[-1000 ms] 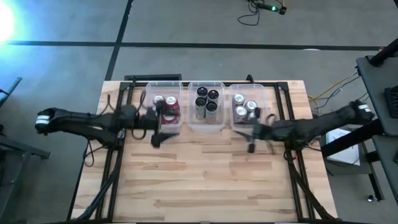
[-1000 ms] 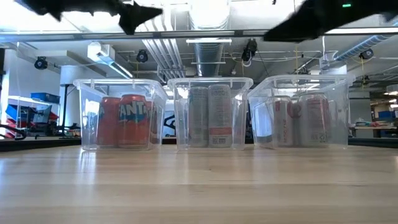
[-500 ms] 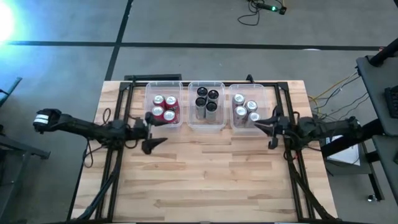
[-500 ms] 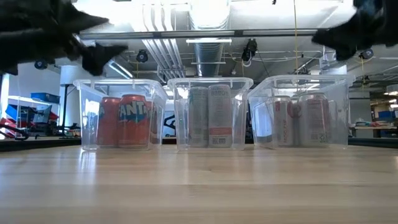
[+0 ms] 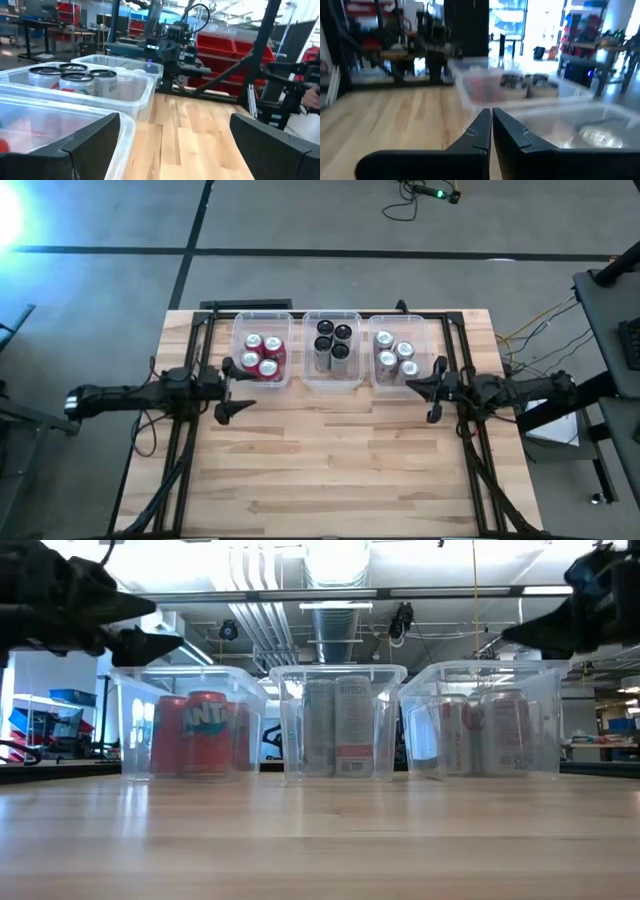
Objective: Sort soda cans
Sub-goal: Return to Home Position
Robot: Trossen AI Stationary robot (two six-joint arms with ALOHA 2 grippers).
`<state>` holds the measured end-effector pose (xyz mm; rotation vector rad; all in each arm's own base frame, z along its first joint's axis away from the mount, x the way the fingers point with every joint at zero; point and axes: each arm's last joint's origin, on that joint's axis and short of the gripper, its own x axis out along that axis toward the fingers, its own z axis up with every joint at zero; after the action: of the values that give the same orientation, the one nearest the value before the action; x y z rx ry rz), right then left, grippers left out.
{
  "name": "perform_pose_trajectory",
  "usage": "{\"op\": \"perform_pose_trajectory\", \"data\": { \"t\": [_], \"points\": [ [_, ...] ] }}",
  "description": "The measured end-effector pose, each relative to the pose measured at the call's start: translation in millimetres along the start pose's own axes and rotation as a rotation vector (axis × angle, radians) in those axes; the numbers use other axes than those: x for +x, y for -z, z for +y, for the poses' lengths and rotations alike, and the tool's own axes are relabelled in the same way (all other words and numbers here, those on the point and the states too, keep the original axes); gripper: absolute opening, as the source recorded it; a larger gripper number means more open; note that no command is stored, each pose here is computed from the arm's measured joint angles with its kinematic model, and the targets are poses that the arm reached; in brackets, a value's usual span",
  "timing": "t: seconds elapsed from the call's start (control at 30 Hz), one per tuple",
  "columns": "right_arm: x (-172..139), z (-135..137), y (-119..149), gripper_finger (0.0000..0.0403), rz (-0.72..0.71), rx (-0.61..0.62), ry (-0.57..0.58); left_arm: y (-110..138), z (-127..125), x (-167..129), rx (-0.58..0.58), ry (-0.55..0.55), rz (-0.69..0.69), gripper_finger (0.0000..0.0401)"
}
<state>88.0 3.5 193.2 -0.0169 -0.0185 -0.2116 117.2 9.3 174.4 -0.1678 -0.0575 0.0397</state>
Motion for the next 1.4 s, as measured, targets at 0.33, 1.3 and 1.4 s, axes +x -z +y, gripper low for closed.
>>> {"op": "perform_pose_trajectory", "data": {
  "t": [0.33, 1.3, 1.4],
  "points": [
    [9, 10, 24, 0.0009, 0.009, 0.024, -0.228, -2, -3, -21, 0.122, 0.059, -0.041, 0.0362],
    [15, 4, 21, 0.0013, -0.06, -0.667, -0.09, -11, -4, -16, 0.261, 0.048, -0.028, 0.0362],
    [15, 4, 20, 0.0013, -0.064, -0.69, -0.088, -11, -4, -16, 0.261, 0.048, -0.019, 0.0362]
  ]
}}
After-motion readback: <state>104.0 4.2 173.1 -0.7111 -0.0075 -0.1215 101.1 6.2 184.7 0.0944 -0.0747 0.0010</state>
